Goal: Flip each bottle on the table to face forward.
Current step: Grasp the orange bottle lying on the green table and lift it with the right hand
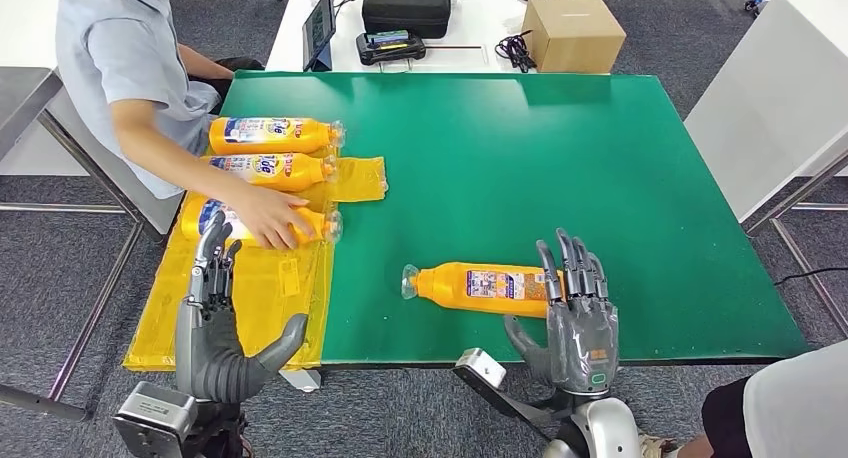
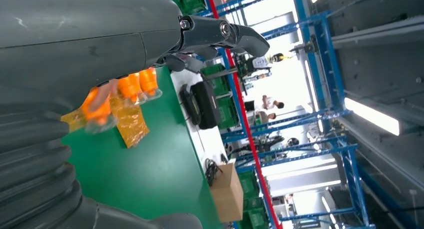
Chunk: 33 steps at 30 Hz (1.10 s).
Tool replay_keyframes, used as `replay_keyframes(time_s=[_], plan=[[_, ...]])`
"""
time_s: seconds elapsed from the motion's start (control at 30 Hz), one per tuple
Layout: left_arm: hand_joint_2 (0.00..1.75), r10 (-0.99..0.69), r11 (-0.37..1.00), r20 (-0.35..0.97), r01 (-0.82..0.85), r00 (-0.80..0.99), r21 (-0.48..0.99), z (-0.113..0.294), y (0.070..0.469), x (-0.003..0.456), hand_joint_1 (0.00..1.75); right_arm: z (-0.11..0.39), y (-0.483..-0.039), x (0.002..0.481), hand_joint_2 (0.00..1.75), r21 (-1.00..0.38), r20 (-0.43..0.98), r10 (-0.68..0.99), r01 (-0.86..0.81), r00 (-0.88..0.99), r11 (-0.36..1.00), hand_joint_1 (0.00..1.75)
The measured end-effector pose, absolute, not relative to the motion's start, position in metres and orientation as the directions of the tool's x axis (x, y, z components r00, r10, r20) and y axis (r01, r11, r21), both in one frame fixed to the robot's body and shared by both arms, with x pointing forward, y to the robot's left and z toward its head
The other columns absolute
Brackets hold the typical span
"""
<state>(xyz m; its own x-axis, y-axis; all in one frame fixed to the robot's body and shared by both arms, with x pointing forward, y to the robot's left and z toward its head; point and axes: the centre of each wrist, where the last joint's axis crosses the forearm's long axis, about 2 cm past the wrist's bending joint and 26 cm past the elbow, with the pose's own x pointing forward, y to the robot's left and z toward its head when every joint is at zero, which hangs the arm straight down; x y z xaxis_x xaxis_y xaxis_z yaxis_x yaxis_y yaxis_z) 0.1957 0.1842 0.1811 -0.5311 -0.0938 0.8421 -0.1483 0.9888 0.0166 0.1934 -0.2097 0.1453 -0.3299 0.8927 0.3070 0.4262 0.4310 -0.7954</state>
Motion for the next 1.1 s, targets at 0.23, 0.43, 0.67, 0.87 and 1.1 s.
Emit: replay_keyframes(time_s=[0.23, 0.43, 0.67, 0.87, 1.1], plan=[[1.75, -0.057, 0.991, 0.845, -0.136, -0.531, -0.018, 0.179, 0.188, 0.196, 0.00, 0.130, -0.220, 0.206, 1.75, -0.858, 0.320, 0.908, 0.324, -0.271, 0.399, 0.00], [1.75, -0.055, 0.994, 0.845, -0.112, -0.531, -0.006, 0.179, 0.185, 0.196, 0.00, 0.117, -0.237, 0.218, 1.75, -0.883, 0.326, 0.916, 0.270, -0.235, 0.384, 0.00], [1.75, -0.058, 0.996, 0.850, -0.094, -0.524, 0.011, 0.178, 0.181, 0.197, 0.00, 0.114, -0.246, 0.226, 1.75, -0.902, 0.285, 0.933, 0.267, -0.219, 0.338, 0.00], [1.75, -0.050, 0.997, 0.851, -0.072, -0.523, 0.014, 0.180, 0.178, 0.198, 0.00, 0.111, -0.254, 0.237, 1.75, -0.917, 0.259, 0.946, 0.259, -0.195, 0.304, 0.00], [1.75, -0.039, 0.999, 0.865, -0.039, -0.500, 0.023, 0.181, 0.171, 0.203, 0.00, 0.104, -0.261, 0.253, 1.75, -0.936, 0.220, 0.958, 0.236, -0.185, 0.261, 0.00]])
